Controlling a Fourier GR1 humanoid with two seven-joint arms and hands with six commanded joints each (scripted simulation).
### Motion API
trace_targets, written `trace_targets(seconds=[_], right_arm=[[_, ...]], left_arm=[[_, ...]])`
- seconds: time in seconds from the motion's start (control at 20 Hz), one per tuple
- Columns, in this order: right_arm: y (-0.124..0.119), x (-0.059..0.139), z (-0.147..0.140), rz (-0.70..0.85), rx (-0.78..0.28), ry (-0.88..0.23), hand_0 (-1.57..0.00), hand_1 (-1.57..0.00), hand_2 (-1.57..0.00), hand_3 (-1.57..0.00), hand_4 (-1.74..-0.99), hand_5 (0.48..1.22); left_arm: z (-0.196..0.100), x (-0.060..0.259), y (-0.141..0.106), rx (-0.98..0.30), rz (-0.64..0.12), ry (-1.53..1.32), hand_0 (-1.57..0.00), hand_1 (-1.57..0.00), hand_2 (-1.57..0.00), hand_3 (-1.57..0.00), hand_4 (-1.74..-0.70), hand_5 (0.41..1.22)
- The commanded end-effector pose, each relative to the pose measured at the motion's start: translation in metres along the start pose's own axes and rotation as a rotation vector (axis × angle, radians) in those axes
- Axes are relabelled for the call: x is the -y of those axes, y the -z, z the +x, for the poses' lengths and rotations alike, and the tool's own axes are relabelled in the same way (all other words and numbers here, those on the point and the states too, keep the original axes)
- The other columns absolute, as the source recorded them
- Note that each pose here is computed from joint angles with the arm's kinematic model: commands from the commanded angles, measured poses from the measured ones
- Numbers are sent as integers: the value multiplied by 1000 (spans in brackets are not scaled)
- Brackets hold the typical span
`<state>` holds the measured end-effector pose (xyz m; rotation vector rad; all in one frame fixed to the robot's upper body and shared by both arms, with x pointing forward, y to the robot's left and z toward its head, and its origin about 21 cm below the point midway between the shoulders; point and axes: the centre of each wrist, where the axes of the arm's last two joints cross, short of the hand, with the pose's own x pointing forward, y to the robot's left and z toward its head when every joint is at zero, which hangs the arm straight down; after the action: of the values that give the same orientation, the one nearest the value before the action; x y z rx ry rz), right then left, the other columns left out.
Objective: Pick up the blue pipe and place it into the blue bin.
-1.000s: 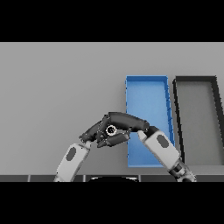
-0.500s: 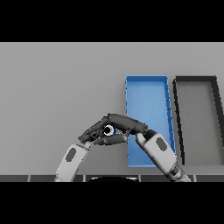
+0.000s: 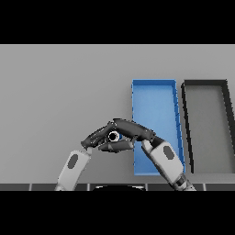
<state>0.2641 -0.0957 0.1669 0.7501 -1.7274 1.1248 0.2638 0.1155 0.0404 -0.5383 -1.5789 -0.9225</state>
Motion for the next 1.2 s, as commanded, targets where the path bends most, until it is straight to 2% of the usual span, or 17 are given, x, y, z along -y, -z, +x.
trace_targets(seconds=[0.0, 0.2, 0.35, 0.5, 0.75, 0.9, 1.05, 1.15], right_arm=[[0, 2, 0, -1, -16, -6, -1570, -1570, -1570, -1569, -1499, 1219], [2, 2, 0, -8, 10, 14, -1571, -1571, -1571, -1570, -1498, 1220], [1, 9, 8, -29, 32, 52, -1571, -1571, -1571, -1571, -1496, 1221], [7, 22, 31, -33, 46, 102, -1571, -1571, -1571, -1571, -1494, 1221], [12, 60, 80, -82, 137, 187, -1571, -1571, -1571, -1571, -1496, 1221], [6, 92, 105, -217, 208, 172, -1571, -1571, -1571, -1571, -1497, 1221], [-1, 120, 107, -335, 183, 117, -1571, -1571, -1571, -1571, -1498, 1221], [-9, 136, 99, -431, 133, 85, -1571, -1571, -1571, -1571, -1498, 1221]], left_arm=[[-1, 1, 3, -2, 2, 0, -100, -93, -91, -71, -977, 682], [-1, 3, 4, -41, 21, -36, -40, -38, -37, -29, -968, 557], [-4, 3, 2, -43, 33, -41, -20, -19, -18, -14, -971, 519], [-5, 4, 1, -77, 28, -34, -10, -9, -9, -7, -971, 493], [-1, 4, 2, -93, 34, -28, -3, -2, -2, -2, -956, 475], [-2, 3, -5, -73, 34, -18, -1, -1, -1, 0, -949, 471], [0, 4, -9, -61, 35, -14, 0, 0, 0, 0, -948, 466], [0, 1, -12, -79, 43, -15, 0, 0, 0, 1, -950, 470]])
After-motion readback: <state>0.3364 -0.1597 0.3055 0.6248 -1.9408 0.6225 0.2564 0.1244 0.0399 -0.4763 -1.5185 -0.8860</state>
